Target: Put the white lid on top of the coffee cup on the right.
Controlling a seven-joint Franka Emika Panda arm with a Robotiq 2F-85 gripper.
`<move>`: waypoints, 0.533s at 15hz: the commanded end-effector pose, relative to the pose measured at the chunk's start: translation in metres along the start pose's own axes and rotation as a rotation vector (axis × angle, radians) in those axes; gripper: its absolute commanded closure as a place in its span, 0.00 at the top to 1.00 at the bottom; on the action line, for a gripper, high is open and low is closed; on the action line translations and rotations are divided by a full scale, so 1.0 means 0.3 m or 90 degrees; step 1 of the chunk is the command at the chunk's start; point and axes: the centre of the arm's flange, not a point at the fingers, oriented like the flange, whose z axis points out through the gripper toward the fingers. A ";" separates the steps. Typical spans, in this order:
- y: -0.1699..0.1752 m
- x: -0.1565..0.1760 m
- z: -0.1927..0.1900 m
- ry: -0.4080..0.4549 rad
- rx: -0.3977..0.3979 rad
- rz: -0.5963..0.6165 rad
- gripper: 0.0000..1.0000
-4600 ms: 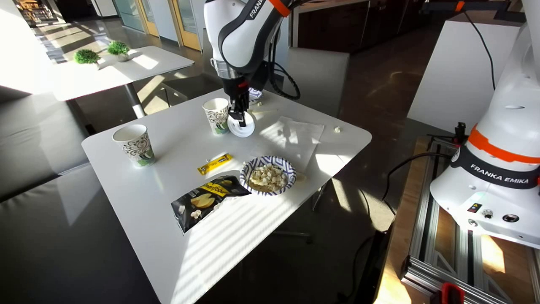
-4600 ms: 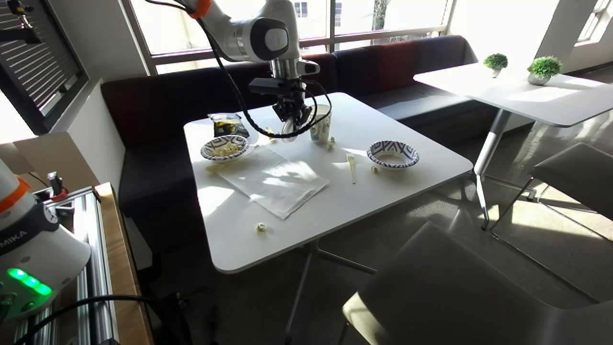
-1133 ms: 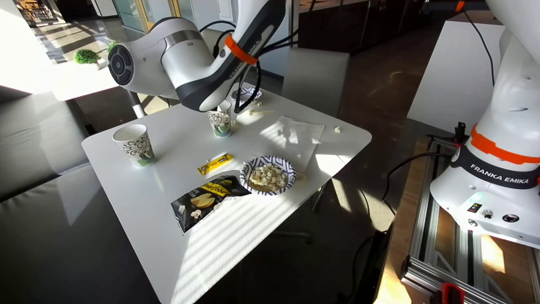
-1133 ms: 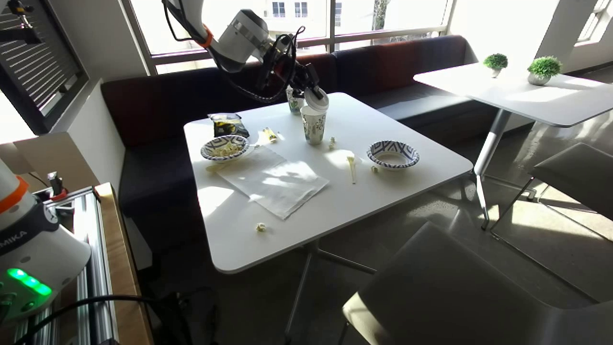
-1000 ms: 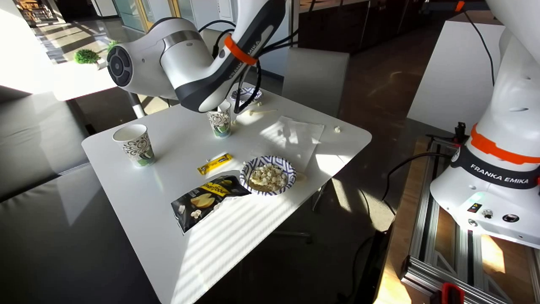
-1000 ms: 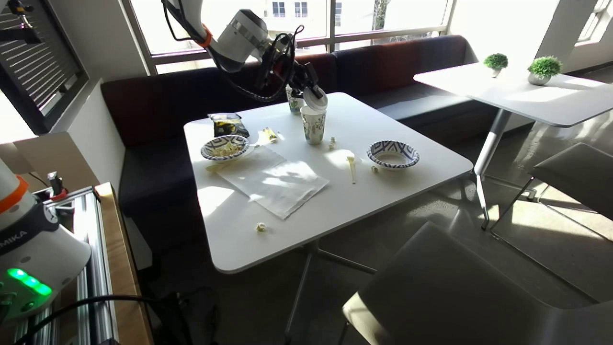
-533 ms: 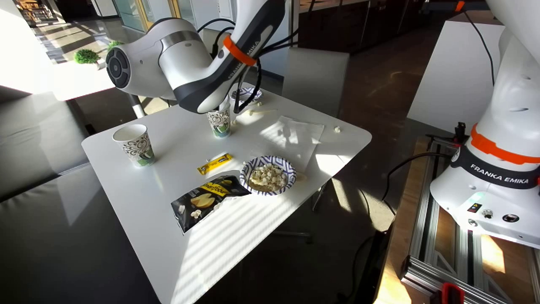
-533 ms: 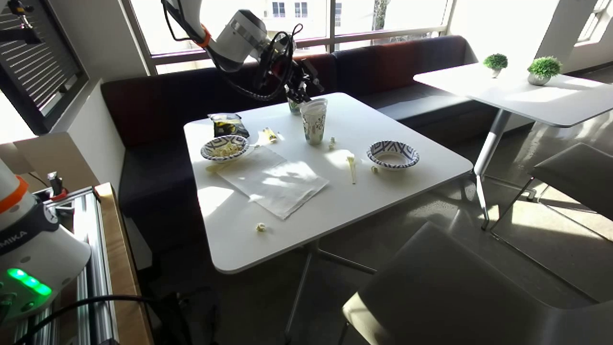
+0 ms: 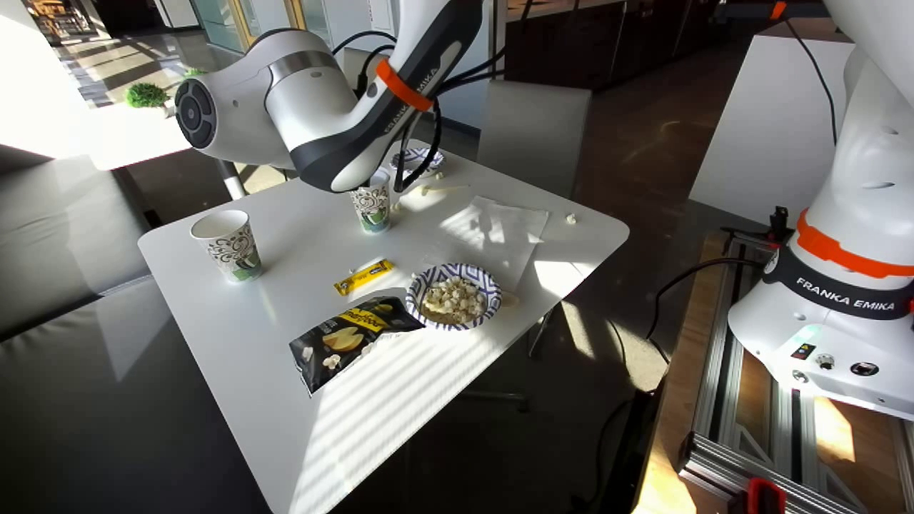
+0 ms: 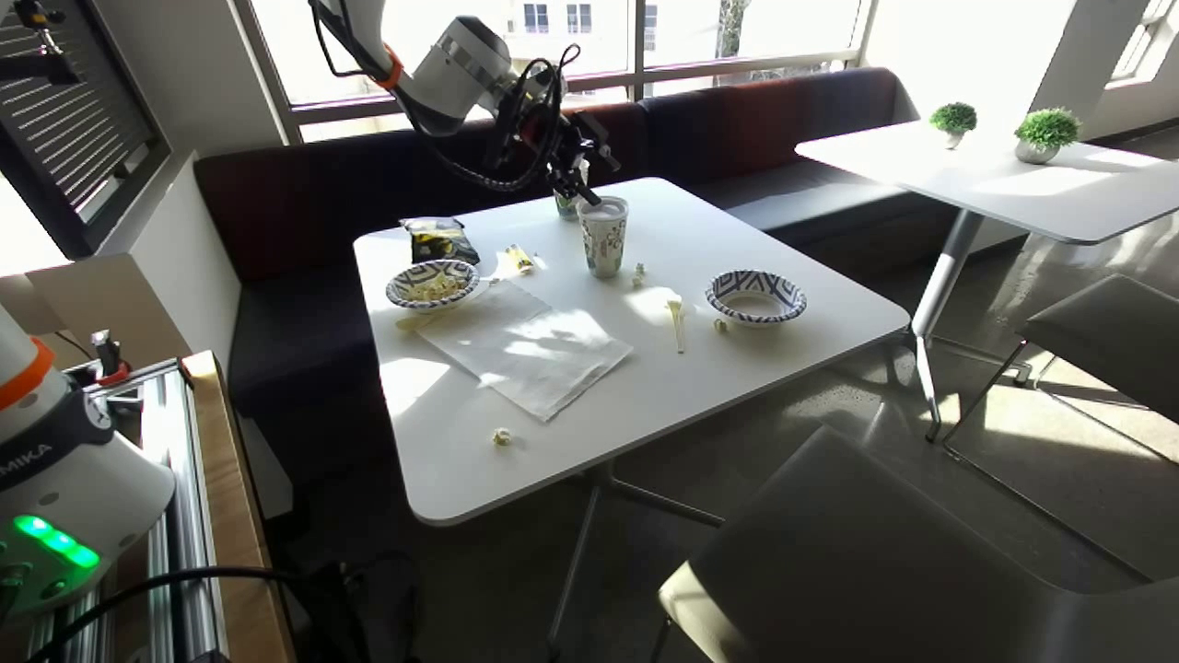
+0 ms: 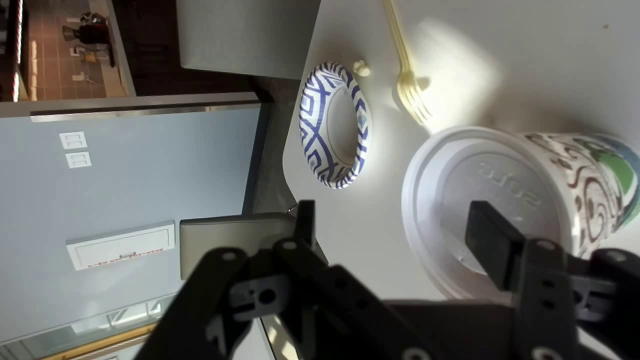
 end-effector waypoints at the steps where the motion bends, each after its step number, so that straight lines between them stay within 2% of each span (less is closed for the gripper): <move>1: 0.037 -0.044 -0.037 -0.016 0.018 0.010 0.82; 4: 0.085 -0.068 -0.059 -0.022 0.047 0.033 0.89; 5: 0.106 -0.079 -0.068 -0.024 0.073 0.041 0.97; 8: 0.162 -0.113 -0.090 -0.006 0.173 0.061 1.00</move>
